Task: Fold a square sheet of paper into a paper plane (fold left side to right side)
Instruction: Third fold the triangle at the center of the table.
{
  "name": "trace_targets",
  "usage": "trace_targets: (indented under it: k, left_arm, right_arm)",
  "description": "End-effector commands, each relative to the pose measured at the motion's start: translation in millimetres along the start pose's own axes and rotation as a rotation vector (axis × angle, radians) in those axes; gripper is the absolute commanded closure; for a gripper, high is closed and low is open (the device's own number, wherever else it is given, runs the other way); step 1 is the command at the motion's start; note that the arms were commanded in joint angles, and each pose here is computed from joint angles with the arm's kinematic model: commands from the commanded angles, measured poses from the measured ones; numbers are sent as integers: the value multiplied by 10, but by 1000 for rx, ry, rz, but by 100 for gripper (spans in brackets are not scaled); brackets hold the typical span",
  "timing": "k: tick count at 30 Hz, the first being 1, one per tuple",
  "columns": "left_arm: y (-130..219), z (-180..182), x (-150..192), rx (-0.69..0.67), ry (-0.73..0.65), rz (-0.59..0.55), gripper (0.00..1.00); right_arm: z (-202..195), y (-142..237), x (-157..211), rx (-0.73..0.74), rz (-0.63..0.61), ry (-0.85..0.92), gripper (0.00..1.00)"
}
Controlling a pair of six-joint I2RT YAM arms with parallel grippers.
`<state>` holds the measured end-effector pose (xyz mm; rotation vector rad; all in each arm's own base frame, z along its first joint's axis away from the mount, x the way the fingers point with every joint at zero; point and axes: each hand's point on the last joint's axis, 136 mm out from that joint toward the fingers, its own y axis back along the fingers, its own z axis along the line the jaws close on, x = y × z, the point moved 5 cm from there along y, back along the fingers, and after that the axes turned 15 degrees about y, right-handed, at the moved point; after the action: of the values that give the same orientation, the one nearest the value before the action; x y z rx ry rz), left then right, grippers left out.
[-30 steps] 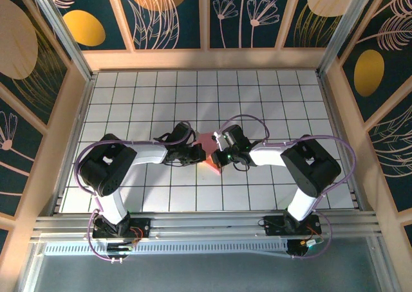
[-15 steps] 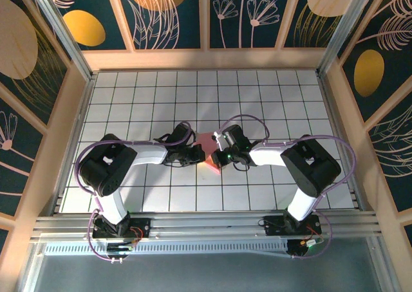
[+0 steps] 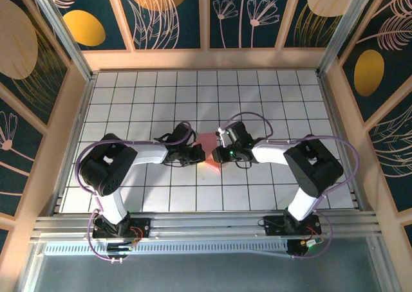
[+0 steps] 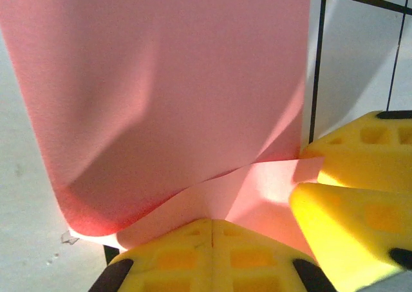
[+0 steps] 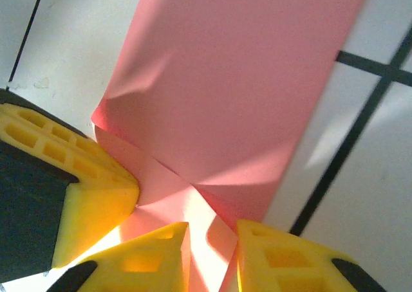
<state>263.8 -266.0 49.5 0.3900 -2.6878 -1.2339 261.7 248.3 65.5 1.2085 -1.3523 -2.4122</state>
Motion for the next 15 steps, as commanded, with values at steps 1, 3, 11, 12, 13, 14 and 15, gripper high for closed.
trace_targets:
  k: [1,3,11,12,13,14,15]
  left_arm:
    - [-117,422,45,-178,58,-3,100]
    - [-117,414,46,-176,57,-3,100]
    - [-110,389,34,-172,53,-7,100]
    - [-111,384,32,-170,55,-8,100]
    - [-111,386,32,-171,55,-8,100]
    - [-112,386,29,-171,56,-9,100]
    - [-113,387,30,-171,56,-9,100]
  right_arm:
    - [-38,216,-166,38,-37,-15,69]
    - [-50,301,-178,45,-37,-31,66]
    - [218,439,-69,-167,36,-144,82]
    - [259,420,-25,-205,50,-171,86]
    - [297,398,8,-238,61,-189,90]
    - [332,379,40,-265,71,-205,94]
    - [354,356,71,-277,79,-214,96]
